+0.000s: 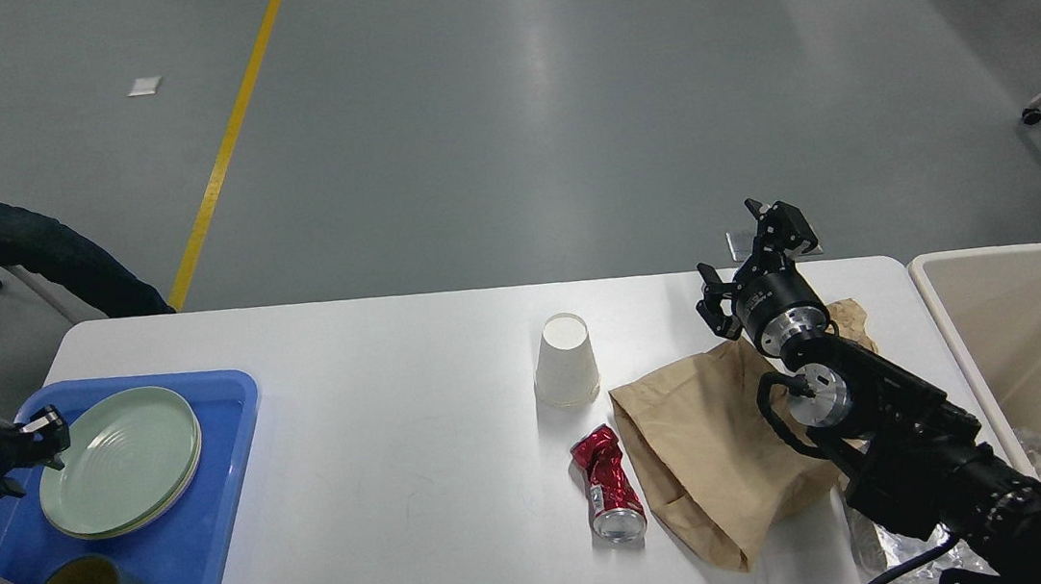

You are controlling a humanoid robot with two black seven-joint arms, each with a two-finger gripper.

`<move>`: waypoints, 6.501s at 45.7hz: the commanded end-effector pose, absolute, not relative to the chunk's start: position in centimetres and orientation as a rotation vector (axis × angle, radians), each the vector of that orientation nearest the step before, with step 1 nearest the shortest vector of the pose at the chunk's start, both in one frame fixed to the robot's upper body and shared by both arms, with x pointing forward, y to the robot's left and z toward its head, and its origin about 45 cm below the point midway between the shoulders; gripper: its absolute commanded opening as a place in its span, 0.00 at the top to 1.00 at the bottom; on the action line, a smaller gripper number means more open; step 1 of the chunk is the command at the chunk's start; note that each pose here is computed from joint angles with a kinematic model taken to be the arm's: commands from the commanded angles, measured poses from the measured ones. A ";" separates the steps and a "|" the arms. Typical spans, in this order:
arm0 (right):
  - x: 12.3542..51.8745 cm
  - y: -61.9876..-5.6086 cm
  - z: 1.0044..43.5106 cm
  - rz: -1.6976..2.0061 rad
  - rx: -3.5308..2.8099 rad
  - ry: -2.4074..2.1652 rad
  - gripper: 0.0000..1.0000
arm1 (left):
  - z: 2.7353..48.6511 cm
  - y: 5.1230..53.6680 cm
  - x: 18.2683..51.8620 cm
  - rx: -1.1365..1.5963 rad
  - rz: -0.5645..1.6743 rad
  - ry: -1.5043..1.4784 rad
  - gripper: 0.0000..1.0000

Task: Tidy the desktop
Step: 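Lift the green plate and set it onto the yellow plate, then release the plate and raise the left gripper above the tray, then move the right gripper up and over the brown paper bag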

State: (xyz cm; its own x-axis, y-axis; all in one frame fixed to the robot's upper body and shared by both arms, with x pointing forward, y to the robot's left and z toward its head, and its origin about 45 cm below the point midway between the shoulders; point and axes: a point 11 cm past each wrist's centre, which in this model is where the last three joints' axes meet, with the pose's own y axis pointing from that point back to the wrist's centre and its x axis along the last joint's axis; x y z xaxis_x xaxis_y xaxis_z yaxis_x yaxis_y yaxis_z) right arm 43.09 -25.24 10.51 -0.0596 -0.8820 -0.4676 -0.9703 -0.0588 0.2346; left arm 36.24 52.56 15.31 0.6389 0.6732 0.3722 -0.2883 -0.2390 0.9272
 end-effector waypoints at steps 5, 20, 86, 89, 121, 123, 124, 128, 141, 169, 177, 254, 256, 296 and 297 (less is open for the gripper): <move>43.1 -25.2 10.5 0.768 -2.029 2.029 0.00 | 14.2 51.7 35.7 1.528 0.913 0.377 0.05; 43.1 -25.2 10.5 0.768 -2.029 2.029 0.00 | 13.8 48.8 37.4 1.422 0.923 0.374 0.04; 43.1 -25.2 10.5 0.768 -2.029 2.029 0.00 | 19.7 45.3 44.8 -0.167 1.537 0.646 0.04; 43.1 -25.2 10.5 0.768 -2.029 2.029 0.00 | 19.5 45.2 44.7 -0.170 1.538 0.653 0.04; 43.1 -25.2 10.5 0.770 -2.027 2.029 0.00 | 20.3 45.1 45.3 -0.151 1.538 0.649 0.04; 43.1 -25.2 10.5 0.768 -2.029 2.029 0.00 | 19.9 44.8 45.2 -0.145 1.534 0.655 0.04; 43.1 -25.2 10.5 0.770 -2.027 2.029 0.00 | 19.6 44.6 45.2 -0.140 1.532 0.661 0.04; 43.1 -25.2 10.5 0.768 -2.029 2.029 0.00 | 19.0 43.6 45.3 -0.128 1.513 0.673 0.04; 43.1 -25.2 10.5 0.768 -2.029 2.029 0.00 | 15.9 42.6 43.9 -0.105 1.510 0.722 0.04; 43.1 -25.2 10.5 0.768 -2.029 2.029 0.00 | 16.6 44.5 42.4 -0.425 1.592 0.468 0.04; 43.1 -25.2 10.5 0.768 -2.029 2.029 0.00 | 16.7 44.4 42.1 -0.491 1.605 0.421 0.04; 43.1 -25.3 10.5 0.769 -2.028 2.031 0.00 | 17.3 44.9 41.3 -0.632 1.651 0.293 0.04; 43.1 -25.2 10.5 0.770 -2.027 2.029 0.00 | 17.3 44.9 41.3 -0.632 1.651 0.293 0.04; 45.5 -36.7 16.6 0.477 -1.962 2.220 0.00 | 17.3 44.9 41.3 -0.632 1.651 0.293 0.04; 45.3 -37.1 16.5 0.476 -1.958 2.232 0.00 | 17.3 44.9 41.3 -0.632 1.651 0.293 0.04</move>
State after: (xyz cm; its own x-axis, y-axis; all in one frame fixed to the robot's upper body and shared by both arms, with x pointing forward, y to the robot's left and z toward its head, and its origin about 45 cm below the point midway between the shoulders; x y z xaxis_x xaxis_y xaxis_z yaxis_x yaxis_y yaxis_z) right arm 45.97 -35.06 16.68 -0.1176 -0.9356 -0.3329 -0.9877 0.0753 0.1372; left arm 41.29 44.90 17.28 -0.0675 0.8287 -0.5555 -0.9693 -0.1864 -0.1603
